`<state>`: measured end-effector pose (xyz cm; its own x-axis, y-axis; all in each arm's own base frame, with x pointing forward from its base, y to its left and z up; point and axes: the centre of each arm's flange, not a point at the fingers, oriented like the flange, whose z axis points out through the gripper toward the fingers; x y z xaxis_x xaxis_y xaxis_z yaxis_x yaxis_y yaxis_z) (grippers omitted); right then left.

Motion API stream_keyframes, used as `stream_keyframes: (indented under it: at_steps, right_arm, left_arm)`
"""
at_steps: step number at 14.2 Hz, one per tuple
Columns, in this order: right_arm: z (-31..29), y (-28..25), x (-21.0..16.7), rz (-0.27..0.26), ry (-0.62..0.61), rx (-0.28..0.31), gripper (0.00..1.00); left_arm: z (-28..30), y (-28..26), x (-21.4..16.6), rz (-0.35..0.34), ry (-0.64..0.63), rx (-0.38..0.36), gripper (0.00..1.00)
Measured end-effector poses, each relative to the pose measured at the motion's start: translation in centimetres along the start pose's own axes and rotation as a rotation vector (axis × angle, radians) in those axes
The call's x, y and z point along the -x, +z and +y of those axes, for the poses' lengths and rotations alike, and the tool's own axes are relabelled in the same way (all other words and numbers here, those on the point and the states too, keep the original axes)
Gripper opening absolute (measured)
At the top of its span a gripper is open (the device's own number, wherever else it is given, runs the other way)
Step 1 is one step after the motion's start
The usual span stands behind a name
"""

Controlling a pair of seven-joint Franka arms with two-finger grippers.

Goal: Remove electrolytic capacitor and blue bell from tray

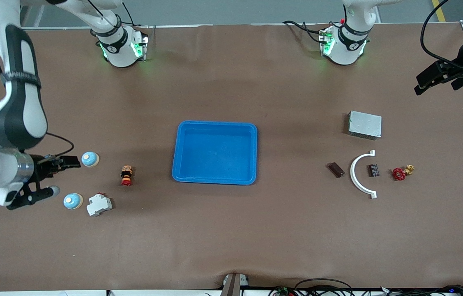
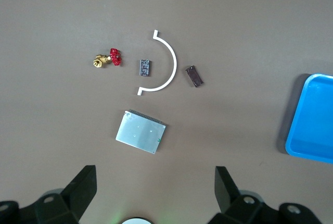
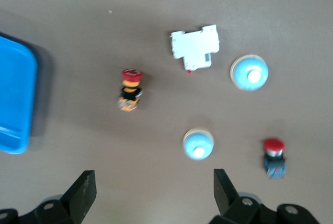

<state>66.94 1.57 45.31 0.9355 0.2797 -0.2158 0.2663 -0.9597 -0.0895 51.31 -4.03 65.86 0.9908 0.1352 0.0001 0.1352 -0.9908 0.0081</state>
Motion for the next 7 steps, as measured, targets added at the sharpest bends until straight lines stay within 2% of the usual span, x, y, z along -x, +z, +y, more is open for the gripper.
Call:
stream_keyframes:
  at_steps: [3, 7]
  right_arm:
    - [-1.7, -3.5, 4.8, 0.023, 0.044, 0.003, 1.00]
    - [-3.2, -5.1, 11.7, 0.067, 0.124, 0.004, 1.00]
  left_arm:
    - [-0.1, -0.1, 0.0, 0.002, -0.002, 0.000, 1.00]
    - [0.0, -0.3, 0.0, 0.006, -0.002, 0.006, 1.00]
